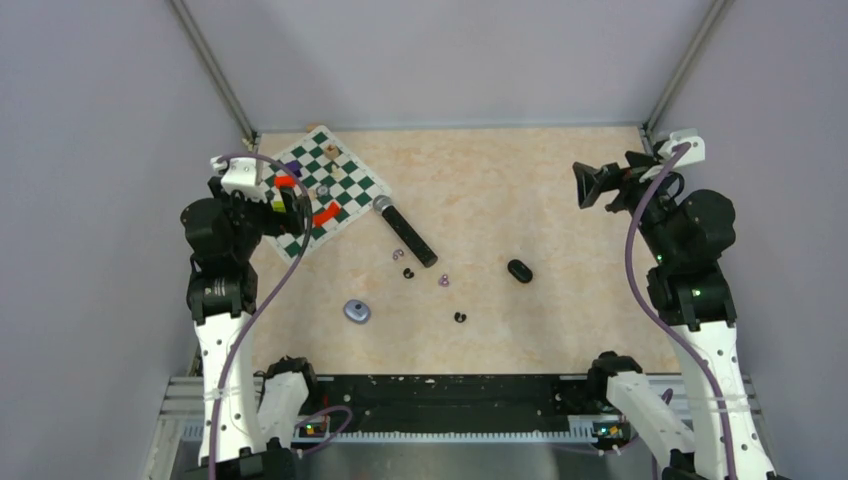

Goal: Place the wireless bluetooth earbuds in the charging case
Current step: Pick up the charging case at the center of the board.

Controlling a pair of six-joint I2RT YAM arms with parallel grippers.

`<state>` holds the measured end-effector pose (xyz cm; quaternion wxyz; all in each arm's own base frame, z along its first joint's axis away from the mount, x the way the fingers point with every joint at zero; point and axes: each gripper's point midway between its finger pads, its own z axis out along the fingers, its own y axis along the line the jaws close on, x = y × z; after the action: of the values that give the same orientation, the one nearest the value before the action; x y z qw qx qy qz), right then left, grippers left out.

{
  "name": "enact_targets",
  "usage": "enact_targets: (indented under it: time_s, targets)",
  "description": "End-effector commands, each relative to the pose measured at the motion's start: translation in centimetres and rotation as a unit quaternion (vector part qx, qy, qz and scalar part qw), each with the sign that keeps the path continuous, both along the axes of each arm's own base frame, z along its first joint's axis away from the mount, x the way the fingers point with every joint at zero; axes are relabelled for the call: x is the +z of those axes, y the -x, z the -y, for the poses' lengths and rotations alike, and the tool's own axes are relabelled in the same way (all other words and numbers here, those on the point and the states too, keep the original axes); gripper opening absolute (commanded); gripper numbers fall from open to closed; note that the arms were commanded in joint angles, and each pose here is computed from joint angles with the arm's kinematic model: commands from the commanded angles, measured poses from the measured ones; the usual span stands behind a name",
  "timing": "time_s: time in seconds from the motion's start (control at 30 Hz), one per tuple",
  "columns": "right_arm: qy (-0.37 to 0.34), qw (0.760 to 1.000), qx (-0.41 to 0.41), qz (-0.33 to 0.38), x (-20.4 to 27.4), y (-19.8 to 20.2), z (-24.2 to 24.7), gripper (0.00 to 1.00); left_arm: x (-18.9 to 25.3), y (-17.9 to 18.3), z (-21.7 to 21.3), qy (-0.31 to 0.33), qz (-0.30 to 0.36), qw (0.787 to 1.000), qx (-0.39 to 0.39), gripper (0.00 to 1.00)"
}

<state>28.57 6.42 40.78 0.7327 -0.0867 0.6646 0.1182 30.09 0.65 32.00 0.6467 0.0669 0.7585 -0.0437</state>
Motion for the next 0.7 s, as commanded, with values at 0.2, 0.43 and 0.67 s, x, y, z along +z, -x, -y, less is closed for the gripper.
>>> enact_targets:
  time_s: [0.2, 0.43, 0.67]
  targets:
    - [0.024, 0.998, -0.029, 0.048, 0.8, -0.8, -0.4, 0.99, 1.8, -0.8, -1.2, 0.004, 0.023, 1.000, 0.014, 0.99]
    - [0.072, 0.996, 0.009, 0.059, -2.2, -1.7, -3.8, 0.99, 0.7, -1.5, -1.7, 0.012, 0.004, 1.000, 0.015, 0.99]
    - [0.081, 0.996, 0.024, 0.027, -4.4, -2.9, -5.2, 0.99, -0.5, -2.1, -1.7, 0.011, -0.020, 1.000, 0.003, 0.99]
